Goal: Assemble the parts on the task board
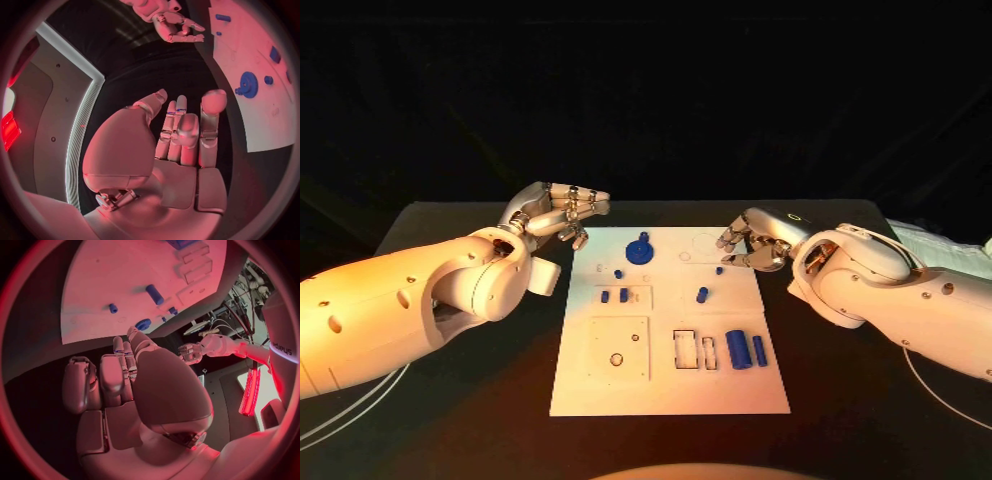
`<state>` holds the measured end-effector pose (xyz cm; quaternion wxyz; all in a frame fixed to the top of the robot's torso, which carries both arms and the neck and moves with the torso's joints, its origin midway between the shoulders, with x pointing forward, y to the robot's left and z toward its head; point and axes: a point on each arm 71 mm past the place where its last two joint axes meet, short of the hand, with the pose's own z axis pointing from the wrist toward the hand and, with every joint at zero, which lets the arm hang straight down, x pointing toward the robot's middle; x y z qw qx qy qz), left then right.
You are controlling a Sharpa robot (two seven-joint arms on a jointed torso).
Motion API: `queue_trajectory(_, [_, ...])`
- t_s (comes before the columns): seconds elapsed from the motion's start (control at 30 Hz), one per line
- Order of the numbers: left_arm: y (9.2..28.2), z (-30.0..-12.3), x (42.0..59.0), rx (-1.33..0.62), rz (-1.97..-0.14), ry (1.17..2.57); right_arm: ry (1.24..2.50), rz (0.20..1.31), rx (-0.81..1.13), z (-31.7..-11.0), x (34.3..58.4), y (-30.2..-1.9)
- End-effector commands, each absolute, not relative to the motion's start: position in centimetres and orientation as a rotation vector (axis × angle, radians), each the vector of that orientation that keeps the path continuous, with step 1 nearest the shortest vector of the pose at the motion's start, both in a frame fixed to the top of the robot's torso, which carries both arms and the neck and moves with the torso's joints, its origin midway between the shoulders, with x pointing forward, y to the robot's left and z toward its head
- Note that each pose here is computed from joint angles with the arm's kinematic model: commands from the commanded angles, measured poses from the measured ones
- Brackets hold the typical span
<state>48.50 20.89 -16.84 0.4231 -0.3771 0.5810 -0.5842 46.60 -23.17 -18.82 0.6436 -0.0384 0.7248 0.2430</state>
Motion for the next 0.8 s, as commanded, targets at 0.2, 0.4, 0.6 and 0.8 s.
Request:
queue_trajectory(0.2, [21.7, -16.6, 48.0, -1.176, -1.583, 1.306, 1.711, 0.366, -0.252, -19.5, 46.7, -22.5])
queue_trajectory(0.4, [21.6, -16.6, 47.9, -1.186, -1.588, 1.311, 1.743, 0.382, -0.269, -20.0, 46.8, -21.5])
queue_trajectory(0.6, [21.6, -16.7, 47.9, -1.191, -1.583, 1.314, 1.767, 0.390, -0.267, -20.7, 47.1, -21.1])
queue_trajectory(0.8, [21.7, -16.7, 47.9, -1.196, -1.576, 1.317, 1.784, 0.394, -0.263, -21.3, 47.2, -20.9])
